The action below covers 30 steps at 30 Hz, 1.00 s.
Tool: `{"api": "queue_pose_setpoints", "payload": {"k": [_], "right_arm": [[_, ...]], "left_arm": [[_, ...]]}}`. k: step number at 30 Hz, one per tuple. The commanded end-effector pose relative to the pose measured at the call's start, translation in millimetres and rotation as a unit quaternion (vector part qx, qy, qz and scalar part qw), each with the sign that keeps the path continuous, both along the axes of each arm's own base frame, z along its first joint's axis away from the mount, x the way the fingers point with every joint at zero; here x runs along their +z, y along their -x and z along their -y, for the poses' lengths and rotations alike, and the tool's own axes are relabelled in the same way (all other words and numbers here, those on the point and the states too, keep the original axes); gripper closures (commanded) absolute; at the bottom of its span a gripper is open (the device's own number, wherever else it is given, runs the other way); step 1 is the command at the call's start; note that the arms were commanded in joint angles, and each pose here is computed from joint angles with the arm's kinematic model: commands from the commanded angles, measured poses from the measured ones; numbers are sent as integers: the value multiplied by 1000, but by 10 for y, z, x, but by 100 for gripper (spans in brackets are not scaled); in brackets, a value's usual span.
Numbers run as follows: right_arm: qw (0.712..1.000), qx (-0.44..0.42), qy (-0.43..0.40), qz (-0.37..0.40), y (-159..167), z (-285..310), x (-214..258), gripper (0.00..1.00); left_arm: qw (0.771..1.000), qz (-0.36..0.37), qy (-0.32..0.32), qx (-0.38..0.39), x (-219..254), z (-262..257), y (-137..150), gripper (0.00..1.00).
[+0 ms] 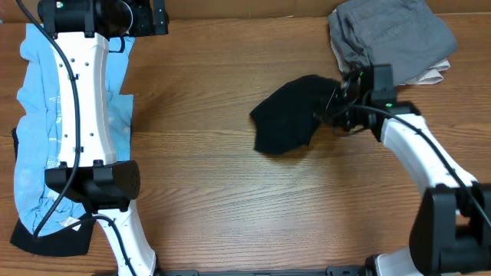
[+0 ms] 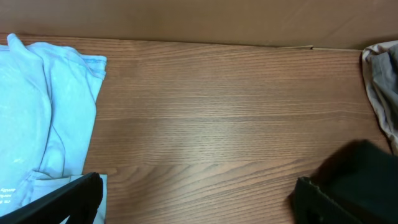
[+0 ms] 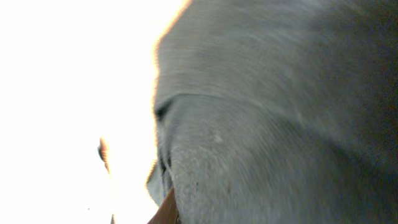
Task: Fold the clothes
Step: 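Lift the folded black shirt and carry it onto the grey garment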
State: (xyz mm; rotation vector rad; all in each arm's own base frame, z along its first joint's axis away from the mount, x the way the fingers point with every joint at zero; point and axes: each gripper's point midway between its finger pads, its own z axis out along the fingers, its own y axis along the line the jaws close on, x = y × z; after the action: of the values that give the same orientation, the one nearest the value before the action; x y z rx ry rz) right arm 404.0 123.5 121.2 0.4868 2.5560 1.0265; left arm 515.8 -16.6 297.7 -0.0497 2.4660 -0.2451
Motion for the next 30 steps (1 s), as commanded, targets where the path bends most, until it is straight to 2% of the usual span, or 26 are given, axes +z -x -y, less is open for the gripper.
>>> {"api": "queue_pose_setpoints", "payload": {"k": [1,10,15,19,25,30], "right_arm": [[995,12,-16,98,-197,-30,754,96],[978,-33,-10,205,-593,352,1584,96],[951,-95,-14,292,-841,891,2096,96],[930,-116,-14,348,-947,1261,2312,96],[904,-125,-42,407,-1208,1708,2337,96],[910,-141,-84,382,-1500,2073,2006,96]], "left_arm": [[1000,-5,1,7,-43,-3,-17,0],[1000,-5,1,7,-42,-4,-18,0],[1000,-3,1,7,-35,-4,-27,0],[1000,-1,1,7,-32,-5,-32,0],[1000,-2,2,8,-32,-4,-31,0],[1000,1,2,9,-24,-5,-41,0]]}}
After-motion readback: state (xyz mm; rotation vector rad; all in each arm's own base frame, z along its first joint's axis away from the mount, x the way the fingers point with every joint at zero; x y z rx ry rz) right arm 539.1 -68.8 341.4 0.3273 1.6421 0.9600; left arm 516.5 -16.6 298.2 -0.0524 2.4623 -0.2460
